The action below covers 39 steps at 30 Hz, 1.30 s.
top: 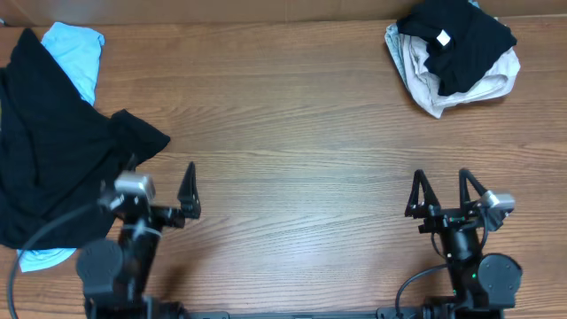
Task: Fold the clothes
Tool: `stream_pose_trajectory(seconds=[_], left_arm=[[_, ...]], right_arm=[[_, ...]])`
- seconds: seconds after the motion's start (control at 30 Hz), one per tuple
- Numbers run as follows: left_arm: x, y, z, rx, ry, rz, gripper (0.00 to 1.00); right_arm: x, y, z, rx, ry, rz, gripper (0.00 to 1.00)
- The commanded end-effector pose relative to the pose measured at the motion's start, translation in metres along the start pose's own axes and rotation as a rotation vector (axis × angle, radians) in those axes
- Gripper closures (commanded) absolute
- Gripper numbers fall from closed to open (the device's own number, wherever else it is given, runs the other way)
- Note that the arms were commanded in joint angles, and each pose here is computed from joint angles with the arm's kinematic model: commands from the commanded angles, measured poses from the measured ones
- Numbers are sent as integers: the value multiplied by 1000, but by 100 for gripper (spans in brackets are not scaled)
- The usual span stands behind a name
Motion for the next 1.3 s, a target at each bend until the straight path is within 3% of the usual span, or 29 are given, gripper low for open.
stream_pose_trajectory(seconds=[0.0,0.27,0.53,0.77,0.97,1.1,1.27], left_arm=[[-16,30,-4,36,-33,83,0],[-67,53,-1,19,-68,423,0],[-122,47,16,71,-42,727,0],[-157,17,36,-40,-47,842,0],[-176,-4,71,-120,190,902,0],[-187,-37,108,-79,322,1002,0],[-195,-77,145,-1,380,1102,2]], right_arm=[[-5,29,9,43,25,25,0],[-51,77,13,8,-36,315,0],[-119,112,12,-53,-93,633,0],[-173,89,10,-127,8,756,0],[-191,56,4,-179,37,872,0],[-190,45,0,-183,-1,925,0],[-185,41,-5,-169,-55,954,0]])
Point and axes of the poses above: each gripper's point midway between its finger pads, its own x axis back along the fingers, its own z axis along the line the jaws close on, y = z × x, the point moved 8 cm from there along x, back along the fingers, and after that the axes turned 6 degrees about x, right-handed, at the moved point
